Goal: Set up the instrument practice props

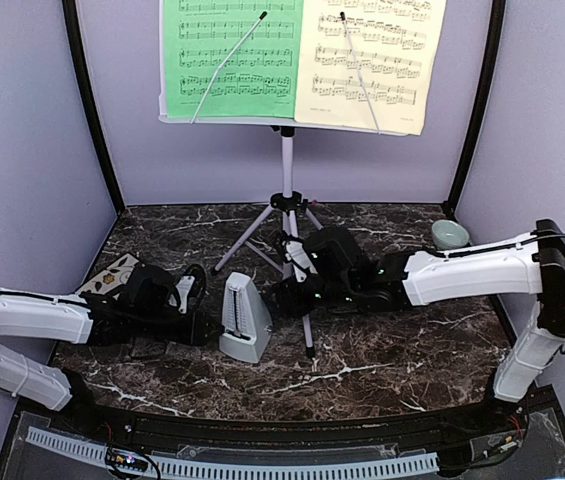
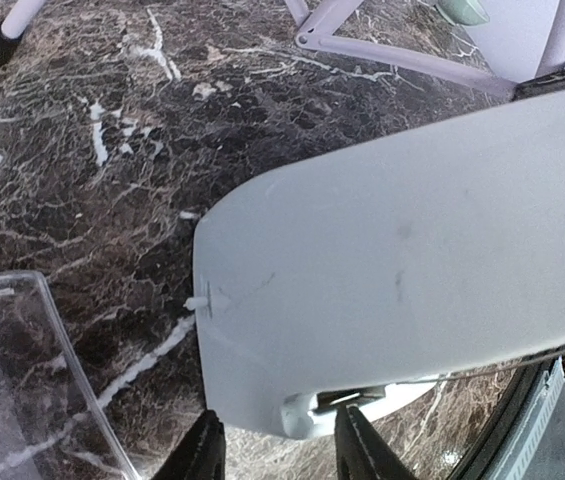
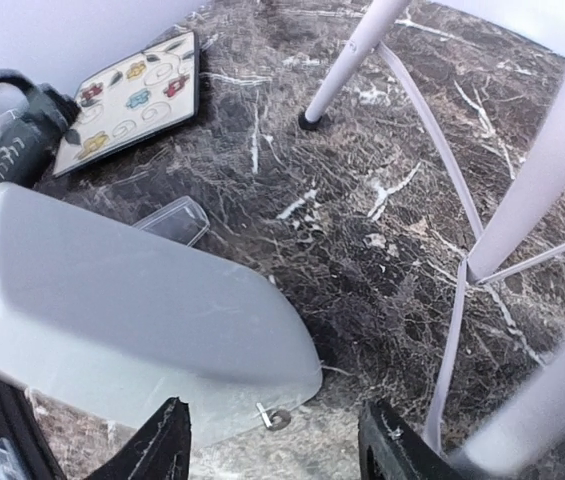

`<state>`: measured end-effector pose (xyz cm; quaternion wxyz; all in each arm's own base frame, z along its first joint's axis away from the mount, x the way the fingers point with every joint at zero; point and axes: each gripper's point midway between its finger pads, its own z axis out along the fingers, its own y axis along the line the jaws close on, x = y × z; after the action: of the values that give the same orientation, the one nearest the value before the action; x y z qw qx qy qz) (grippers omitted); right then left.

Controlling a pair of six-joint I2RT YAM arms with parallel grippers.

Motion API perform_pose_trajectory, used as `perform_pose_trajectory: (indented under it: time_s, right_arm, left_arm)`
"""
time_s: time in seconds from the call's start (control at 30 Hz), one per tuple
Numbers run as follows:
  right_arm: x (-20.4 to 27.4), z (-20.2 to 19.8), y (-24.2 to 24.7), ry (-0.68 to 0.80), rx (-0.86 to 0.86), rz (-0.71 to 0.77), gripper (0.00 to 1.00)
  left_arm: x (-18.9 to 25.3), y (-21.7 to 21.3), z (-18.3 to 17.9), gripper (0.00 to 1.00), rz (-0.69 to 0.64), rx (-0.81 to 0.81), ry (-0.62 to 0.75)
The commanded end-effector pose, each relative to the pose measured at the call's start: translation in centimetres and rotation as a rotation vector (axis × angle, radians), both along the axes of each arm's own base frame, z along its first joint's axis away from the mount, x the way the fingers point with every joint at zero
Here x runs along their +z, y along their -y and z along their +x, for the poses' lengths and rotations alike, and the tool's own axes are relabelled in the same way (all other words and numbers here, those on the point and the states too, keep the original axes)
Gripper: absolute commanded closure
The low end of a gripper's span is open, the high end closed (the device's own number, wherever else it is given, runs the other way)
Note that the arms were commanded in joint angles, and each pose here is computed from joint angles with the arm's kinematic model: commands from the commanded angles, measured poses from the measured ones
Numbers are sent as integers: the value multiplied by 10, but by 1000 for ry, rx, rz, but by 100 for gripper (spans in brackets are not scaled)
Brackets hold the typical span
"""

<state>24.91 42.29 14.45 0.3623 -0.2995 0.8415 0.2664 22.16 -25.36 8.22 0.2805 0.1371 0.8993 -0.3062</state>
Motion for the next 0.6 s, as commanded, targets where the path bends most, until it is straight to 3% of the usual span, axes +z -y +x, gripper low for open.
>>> perform_pose_trajectory:
  time_s: [0.0,0.2,0.57]
  right_arm:
    - [32,-10,2,64,14,59,36]
    - [38,-34,4,62,47,55,27]
    - [41,-45,12,46,36,87,21]
  left_arm:
    - [-4,-8,-5,61,-38,60,-14]
    - [-4,-3,-12,62,-83,54,-29]
    - [-5,22,-9,63,-105,-3,-26]
